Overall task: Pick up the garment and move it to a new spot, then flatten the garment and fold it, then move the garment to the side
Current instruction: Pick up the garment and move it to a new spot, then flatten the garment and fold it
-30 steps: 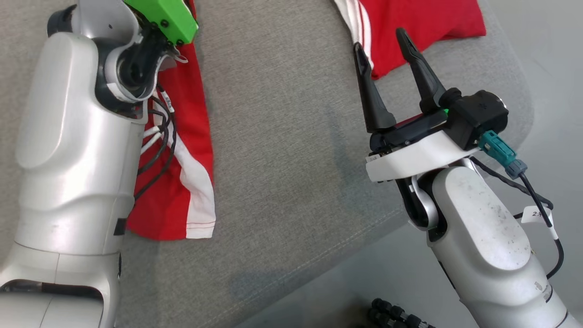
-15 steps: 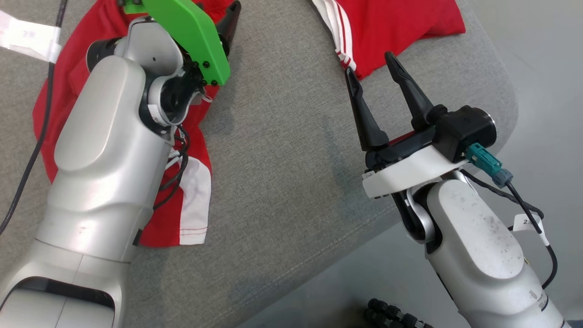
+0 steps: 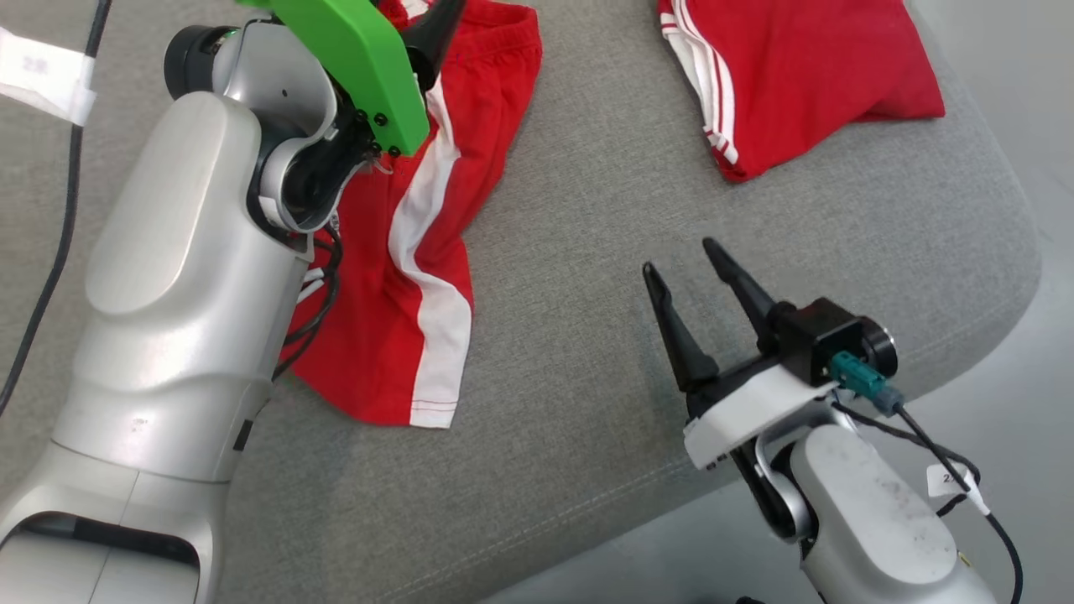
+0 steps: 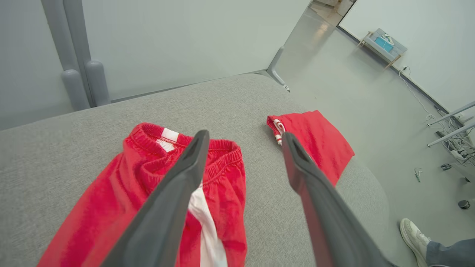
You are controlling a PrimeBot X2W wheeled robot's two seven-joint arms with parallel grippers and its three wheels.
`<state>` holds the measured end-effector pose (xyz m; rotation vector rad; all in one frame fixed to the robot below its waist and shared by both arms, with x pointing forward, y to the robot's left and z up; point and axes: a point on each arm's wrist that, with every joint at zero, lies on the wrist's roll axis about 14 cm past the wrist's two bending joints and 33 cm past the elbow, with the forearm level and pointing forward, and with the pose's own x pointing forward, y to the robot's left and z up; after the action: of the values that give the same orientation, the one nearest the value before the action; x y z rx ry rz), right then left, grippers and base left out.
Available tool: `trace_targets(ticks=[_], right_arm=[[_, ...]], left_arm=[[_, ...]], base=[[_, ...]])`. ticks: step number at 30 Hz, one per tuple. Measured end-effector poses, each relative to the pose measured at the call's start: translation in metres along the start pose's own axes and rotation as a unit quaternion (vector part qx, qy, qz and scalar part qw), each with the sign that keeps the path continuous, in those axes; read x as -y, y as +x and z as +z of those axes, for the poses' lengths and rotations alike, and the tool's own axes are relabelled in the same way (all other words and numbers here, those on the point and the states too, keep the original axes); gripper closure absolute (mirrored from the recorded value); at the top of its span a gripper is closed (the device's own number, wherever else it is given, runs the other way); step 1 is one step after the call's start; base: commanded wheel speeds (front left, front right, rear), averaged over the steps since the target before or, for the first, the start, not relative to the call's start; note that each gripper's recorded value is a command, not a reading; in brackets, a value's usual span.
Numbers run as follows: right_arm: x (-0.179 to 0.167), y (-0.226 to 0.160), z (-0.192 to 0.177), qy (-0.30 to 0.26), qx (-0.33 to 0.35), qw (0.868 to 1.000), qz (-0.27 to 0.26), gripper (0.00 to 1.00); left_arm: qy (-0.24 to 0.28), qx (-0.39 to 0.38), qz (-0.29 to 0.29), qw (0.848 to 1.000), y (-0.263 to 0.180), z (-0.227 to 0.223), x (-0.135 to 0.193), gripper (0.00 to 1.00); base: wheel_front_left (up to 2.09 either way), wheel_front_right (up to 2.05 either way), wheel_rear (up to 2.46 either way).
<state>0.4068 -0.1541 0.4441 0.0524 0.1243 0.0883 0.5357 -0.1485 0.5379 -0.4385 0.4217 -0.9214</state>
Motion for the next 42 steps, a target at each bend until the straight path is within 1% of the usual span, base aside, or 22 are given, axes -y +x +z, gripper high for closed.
trace_targets(ticks=[1,4,6,8,11,14,17,20,23,24,27,29,31,35,36,37,40,42], right_arm=[[-0.012,-0.007,-0.014,0.013,-0.021,1.000,0.017,0.00],[-0.032,-0.016,-0.030,0.027,-0.045,0.998,0.045,0.00],[-0.043,-0.020,-0.034,0.029,-0.052,0.996,0.059,0.00],[-0.053,-0.022,-0.035,0.032,-0.053,0.995,0.076,0.00],[-0.065,-0.024,-0.034,0.033,-0.052,0.994,0.095,0.00],[-0.078,-0.027,-0.035,0.038,-0.054,0.991,0.116,0.00],[-0.090,-0.032,-0.037,0.042,-0.061,0.988,0.134,0.00],[-0.098,-0.034,-0.035,0.034,-0.058,0.986,0.152,0.00],[-0.091,-0.028,-0.025,0.016,-0.040,0.988,0.150,0.00],[-0.086,-0.024,-0.019,0.004,-0.031,0.989,0.146,0.00],[-0.086,-0.027,-0.022,-0.003,-0.035,0.988,0.149,0.00],[-0.093,-0.032,-0.028,0.000,-0.051,0.986,0.159,0.00],[-0.103,-0.035,-0.033,0.010,-0.066,0.983,0.171,0.00],[-0.128,-0.039,-0.040,0.009,-0.093,0.973,0.213,0.00],[-0.134,-0.039,-0.042,0.016,-0.103,0.970,0.221,0.00],[-0.140,-0.039,-0.045,0.027,-0.114,0.968,0.224,0.00],[-0.151,-0.040,-0.057,0.035,-0.151,0.960,0.234,0.00],[-0.153,-0.040,-0.061,0.035,-0.161,0.957,0.238,0.00]], left_arm=[[0.012,0.014,0.006,1.000,-0.011,0.010,-0.004,0.00],[0.036,0.047,0.014,0.998,-0.029,0.029,-0.009,0.00],[0.050,0.076,0.023,0.996,-0.043,0.043,-0.011,0.00],[0.081,0.102,0.037,0.991,-0.059,0.054,-0.015,0.00],[0.131,0.137,0.068,0.980,-0.088,0.070,-0.024,0.00],[0.153,0.155,0.099,0.971,-0.118,0.071,-0.036,0.00],[0.175,0.148,0.142,0.963,-0.151,0.054,-0.054,0.00],[0.178,0.143,0.196,0.954,-0.189,0.033,-0.076,0.00],[0.178,0.144,0.251,0.941,-0.228,0.011,-0.093,0.00],[0.167,0.145,0.280,0.934,-0.250,-0.006,-0.100,0.00],[0.140,0.140,0.326,0.924,-0.284,-0.040,-0.107,0.00],[0.125,0.134,0.351,0.918,-0.303,-0.060,-0.109,0.00],[0.121,0.142,0.363,0.913,-0.317,-0.067,-0.105,0.00],[0.126,0.184,0.370,0.902,-0.334,-0.056,-0.092,0.00],[0.127,0.193,0.372,0.899,-0.338,-0.054,-0.090,0.00],[0.128,0.200,0.374,0.896,-0.342,-0.052,-0.089,0.00],[0.129,0.214,0.384,0.889,-0.355,-0.050,-0.087,0.00],[0.130,0.220,0.387,0.886,-0.359,-0.049,-0.086,0.00]], base=[[0.00,0.00,0.00],[0.00,0.00,0.00],[0.00,0.00,0.00],[0.00,0.00,0.00],[0.00,0.00,0.00],[0.00,0.00,0.00],[0.00,0.00,0.00],[0.00,0.00,0.00],[0.00,0.00,0.00],[0.00,0.00,0.00],[0.00,0.00,0.00],[0.00,0.00,0.00],[0.00,0.00,0.00],[0.00,0.00,0.00],[0.00,0.00,0.00],[0.00,0.00,0.00],[0.00,0.00,0.00],[0.00,0.00,0.00]])
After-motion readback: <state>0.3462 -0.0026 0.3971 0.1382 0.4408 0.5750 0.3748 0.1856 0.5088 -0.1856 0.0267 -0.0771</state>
